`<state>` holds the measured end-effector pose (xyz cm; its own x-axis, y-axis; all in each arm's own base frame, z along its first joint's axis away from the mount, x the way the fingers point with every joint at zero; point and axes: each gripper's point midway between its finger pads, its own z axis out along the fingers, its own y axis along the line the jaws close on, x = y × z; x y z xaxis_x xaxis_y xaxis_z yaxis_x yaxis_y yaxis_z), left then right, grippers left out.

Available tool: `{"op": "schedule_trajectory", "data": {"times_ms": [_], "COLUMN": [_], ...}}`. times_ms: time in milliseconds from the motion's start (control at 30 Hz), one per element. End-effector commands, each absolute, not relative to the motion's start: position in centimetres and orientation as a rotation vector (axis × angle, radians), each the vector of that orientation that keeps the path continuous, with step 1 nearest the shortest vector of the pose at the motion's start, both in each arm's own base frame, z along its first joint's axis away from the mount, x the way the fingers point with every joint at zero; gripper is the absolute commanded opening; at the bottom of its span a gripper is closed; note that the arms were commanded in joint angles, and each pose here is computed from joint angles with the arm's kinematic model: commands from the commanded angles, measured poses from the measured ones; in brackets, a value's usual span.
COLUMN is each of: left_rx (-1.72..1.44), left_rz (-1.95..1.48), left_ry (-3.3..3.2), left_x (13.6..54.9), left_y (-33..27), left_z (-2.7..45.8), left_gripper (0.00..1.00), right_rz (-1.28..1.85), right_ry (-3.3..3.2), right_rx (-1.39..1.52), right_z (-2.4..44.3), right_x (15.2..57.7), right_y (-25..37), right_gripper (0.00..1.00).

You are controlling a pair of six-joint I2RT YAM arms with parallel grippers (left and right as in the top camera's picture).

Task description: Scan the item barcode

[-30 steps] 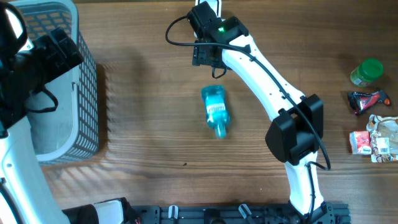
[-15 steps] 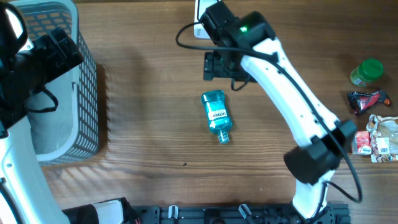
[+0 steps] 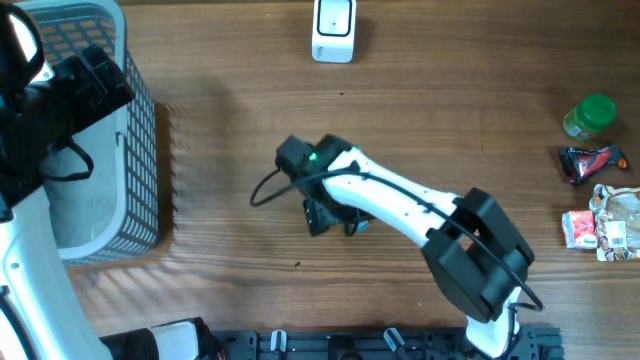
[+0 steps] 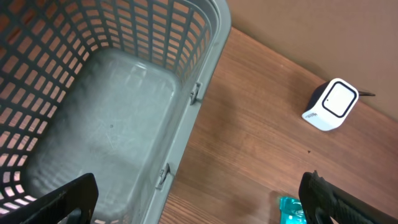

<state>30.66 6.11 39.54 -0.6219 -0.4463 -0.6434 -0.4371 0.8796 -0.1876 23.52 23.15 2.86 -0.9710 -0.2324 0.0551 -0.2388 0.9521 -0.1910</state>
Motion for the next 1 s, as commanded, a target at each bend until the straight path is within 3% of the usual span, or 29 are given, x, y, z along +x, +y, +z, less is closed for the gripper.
{"op": "schedule_trajectory", "data": {"times_ms": [0, 233, 267, 367, 567, 800, 967], "left_rx": [-0.639, -0.639, -0.639, -0.639, -0.639, -0.639, -0.639], "left_rz": [-0.02, -0.02, -0.02, -0.02, -0.02, -0.02, -0.02], "left_ry": [2.311, 2.311, 2.311, 2.311, 2.311, 2.311, 2.311], "left_x": [30.7, 30.7, 30.7, 30.7, 30.7, 30.7, 30.7], "left_y": [6.3, 6.3, 6.3, 6.3, 6.3, 6.3, 6.3], "left_z": [39.8, 39.8, 39.8, 39.8, 39.8, 39.8, 39.8], "left_gripper": [1.0, 1.0, 1.0, 1.0, 1.0, 1.0, 1.0], "right_rz": [0.244, 0.189, 0.188, 0.148, 0.142, 0.147, 0.004], "right_ry": [-3.077, -3.15, -3.15, -3.129, -3.129, -3.122, -3.225], "right_rx": [0.419, 0.415, 0.404, 0.372, 0.278, 0.243, 0.246], "right_z": [0.0, -1.4, -1.6, -2.3, -2.8, -0.6, 6.5], "right_x": [23.2, 24.3, 24.3, 23.7, 23.3, 23.3, 25.3], "right_y": [23.3, 23.9, 23.7, 23.5, 23.3, 23.3, 25.3], "right_gripper": [0.99, 0.98, 0.92, 0.6, 0.31, 0.27, 0.27]}}
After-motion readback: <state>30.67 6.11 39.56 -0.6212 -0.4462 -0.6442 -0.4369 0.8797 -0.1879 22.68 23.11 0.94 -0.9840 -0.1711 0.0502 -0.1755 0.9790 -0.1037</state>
